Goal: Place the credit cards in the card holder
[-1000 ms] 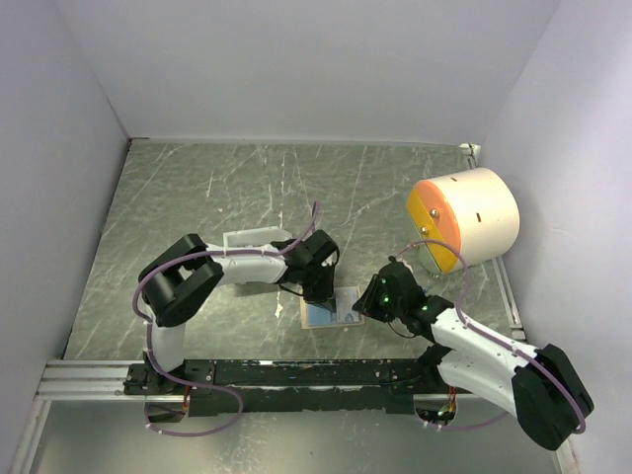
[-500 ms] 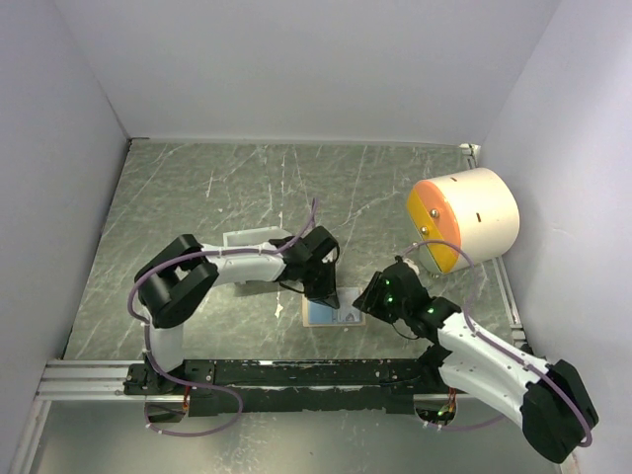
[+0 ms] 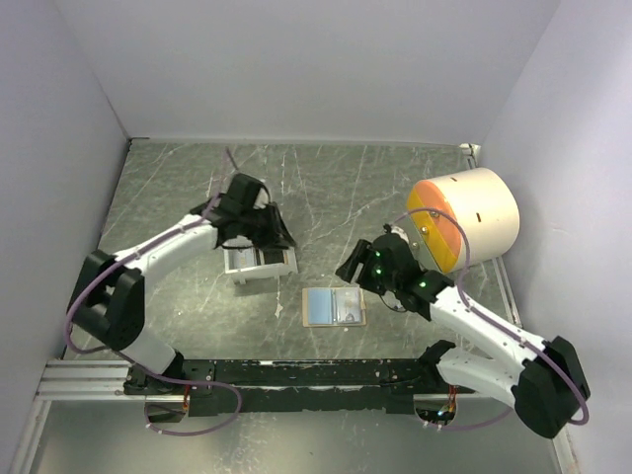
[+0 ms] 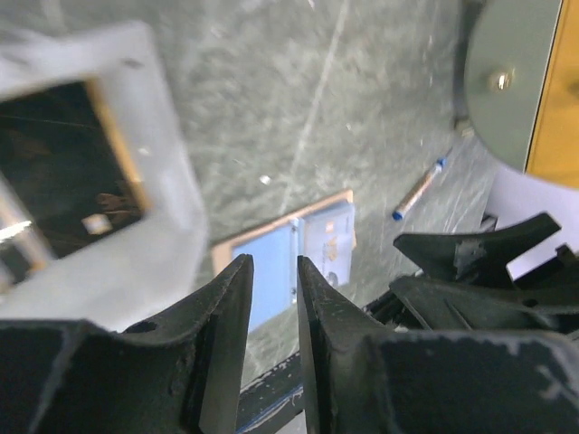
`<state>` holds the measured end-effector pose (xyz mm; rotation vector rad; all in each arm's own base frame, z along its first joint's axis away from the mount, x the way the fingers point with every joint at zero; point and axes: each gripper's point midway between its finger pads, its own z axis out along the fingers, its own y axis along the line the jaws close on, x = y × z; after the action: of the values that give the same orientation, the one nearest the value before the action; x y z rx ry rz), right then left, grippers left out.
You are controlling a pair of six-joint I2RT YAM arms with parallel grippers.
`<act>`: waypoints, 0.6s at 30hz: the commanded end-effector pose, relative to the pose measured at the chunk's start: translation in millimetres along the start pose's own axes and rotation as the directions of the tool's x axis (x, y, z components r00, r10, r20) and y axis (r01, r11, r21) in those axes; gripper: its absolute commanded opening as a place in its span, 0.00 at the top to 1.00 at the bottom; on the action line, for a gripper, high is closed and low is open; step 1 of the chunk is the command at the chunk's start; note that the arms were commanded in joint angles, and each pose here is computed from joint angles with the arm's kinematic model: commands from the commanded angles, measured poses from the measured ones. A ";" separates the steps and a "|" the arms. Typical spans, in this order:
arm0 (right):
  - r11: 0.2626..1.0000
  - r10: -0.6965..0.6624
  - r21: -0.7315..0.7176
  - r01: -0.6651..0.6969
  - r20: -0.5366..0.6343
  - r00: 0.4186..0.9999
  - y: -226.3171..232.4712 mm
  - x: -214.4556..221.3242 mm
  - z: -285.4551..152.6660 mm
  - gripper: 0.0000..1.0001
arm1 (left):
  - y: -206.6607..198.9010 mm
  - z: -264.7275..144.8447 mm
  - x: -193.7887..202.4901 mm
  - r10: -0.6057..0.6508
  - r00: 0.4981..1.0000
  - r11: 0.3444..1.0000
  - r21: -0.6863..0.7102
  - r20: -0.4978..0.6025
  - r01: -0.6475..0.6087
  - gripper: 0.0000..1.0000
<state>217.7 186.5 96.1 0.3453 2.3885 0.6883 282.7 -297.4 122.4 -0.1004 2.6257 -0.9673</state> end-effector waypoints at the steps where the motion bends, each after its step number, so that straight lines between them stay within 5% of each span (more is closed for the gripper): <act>1: 0.988 -0.057 -0.139 0.066 0.065 0.996 57.3 -25.7 3.2 0.31 | 32.9 -38.1 -23.9 -0.005 0.999 0.999 -0.042 0.045 0.007 0.62; 8: 0.954 -0.158 -0.247 0.172 0.073 0.985 131.1 -35.0 26.1 0.26 | 110.9 -87.3 -66.4 -0.118 0.980 0.984 -0.112 0.162 0.137 0.67; 18: 0.896 -0.313 -0.327 0.302 0.019 0.950 201.2 1.9 85.6 0.24 | 181.2 -103.0 -59.6 -0.257 0.950 0.955 -0.103 0.179 0.277 0.75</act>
<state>274.4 358.2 144.0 -0.0883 2.2843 0.8999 323.4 -89.0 103.9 -0.5866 2.5461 -0.7632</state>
